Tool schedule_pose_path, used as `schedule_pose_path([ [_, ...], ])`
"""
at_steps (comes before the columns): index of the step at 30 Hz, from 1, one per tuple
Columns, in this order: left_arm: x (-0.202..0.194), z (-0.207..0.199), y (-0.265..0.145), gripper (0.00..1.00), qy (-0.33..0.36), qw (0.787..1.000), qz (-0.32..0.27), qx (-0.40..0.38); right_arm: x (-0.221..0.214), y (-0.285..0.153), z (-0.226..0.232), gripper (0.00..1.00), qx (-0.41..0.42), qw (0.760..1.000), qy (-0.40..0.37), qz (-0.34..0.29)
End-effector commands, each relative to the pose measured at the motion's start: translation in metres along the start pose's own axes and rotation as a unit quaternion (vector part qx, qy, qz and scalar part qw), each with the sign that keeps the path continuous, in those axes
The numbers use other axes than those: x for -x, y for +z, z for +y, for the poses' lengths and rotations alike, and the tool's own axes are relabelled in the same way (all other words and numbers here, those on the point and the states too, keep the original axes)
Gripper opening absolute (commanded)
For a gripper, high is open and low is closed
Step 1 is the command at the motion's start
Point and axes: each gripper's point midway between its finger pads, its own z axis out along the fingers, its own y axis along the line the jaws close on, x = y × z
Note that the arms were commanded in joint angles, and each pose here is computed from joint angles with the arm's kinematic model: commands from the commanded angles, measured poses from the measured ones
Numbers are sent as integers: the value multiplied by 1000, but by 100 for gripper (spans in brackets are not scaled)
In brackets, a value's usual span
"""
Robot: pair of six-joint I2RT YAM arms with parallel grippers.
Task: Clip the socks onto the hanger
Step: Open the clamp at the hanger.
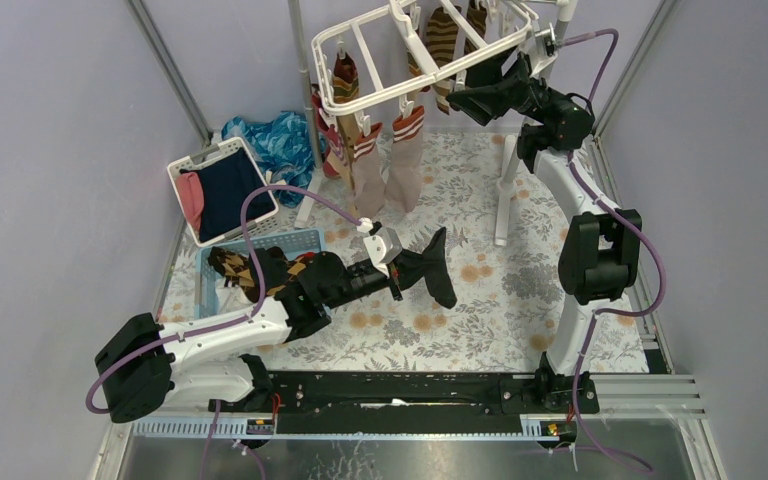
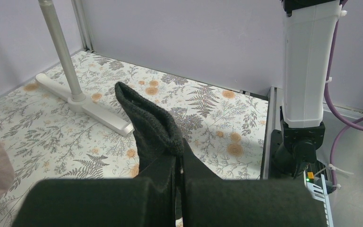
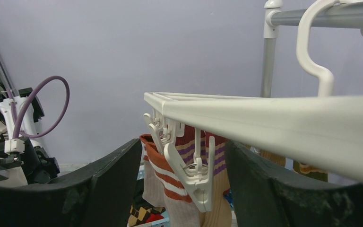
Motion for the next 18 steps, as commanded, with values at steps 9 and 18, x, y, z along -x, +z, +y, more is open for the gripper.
schedule_pose_path([
  [9, 20, -5, 4, 0, 1, 1000, -26, -6, 39, 7, 44, 53, 51, 993, -97, -38],
  [18, 22, -5, 8, 0, 2, 1000, -29, -7, 38, 7, 45, 25, 51, 994, -90, -38],
])
